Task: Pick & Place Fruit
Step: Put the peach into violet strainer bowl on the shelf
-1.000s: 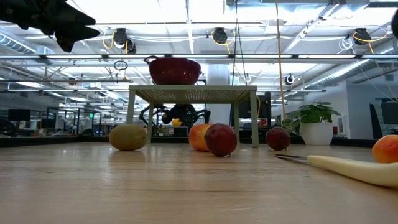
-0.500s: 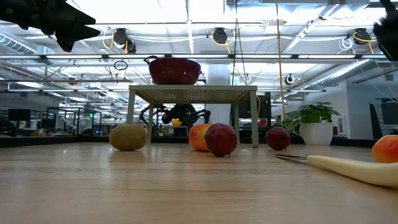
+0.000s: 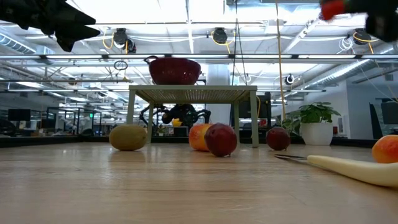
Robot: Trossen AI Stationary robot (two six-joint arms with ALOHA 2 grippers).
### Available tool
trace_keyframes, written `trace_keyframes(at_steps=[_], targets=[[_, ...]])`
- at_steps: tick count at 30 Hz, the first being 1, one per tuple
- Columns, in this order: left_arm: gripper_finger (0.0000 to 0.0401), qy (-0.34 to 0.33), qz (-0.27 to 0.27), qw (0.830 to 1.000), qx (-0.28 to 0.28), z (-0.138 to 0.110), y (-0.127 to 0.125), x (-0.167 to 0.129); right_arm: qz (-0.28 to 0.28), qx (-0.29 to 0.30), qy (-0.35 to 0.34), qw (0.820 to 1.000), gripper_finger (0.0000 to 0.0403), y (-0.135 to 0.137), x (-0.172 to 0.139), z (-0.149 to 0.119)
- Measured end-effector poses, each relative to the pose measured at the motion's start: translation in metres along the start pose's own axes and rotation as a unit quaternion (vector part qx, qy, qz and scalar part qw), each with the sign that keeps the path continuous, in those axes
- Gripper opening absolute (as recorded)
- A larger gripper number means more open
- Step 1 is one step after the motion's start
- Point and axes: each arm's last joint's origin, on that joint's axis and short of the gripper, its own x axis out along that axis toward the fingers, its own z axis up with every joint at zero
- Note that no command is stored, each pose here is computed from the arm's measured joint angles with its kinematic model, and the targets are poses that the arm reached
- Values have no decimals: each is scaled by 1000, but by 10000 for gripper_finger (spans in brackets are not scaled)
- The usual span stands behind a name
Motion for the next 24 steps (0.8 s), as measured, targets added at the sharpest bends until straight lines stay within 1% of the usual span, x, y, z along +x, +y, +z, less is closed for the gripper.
trace_keyframes(at_steps=[5, 8, 12, 17, 21, 24], targets=[[182, 0, 0, 1000, 0, 0, 0, 0, 33, -67, -100, 992, 71, 14, -10, 22], [182, 0, 0, 1000, 0, 0, 0, 0, 48, -98, -136, 985, 71, 22, -16, 33], [182, 0, 0, 1000, 0, 0, 0, 0, 68, -122, -170, 975, 71, 32, -21, 49], [182, 0, 0, 1000, 0, 0, 0, 0, 75, -156, -209, 963, 70, 40, -21, 63], [182, 0, 0, 1000, 0, 0, 0, 0, 92, -177, -223, 954, 70, 42, -16, 74], [182, -1, 0, 1000, 0, 0, 0, 0, 99, -204, -234, 945, 70, 42, -9, 83]])
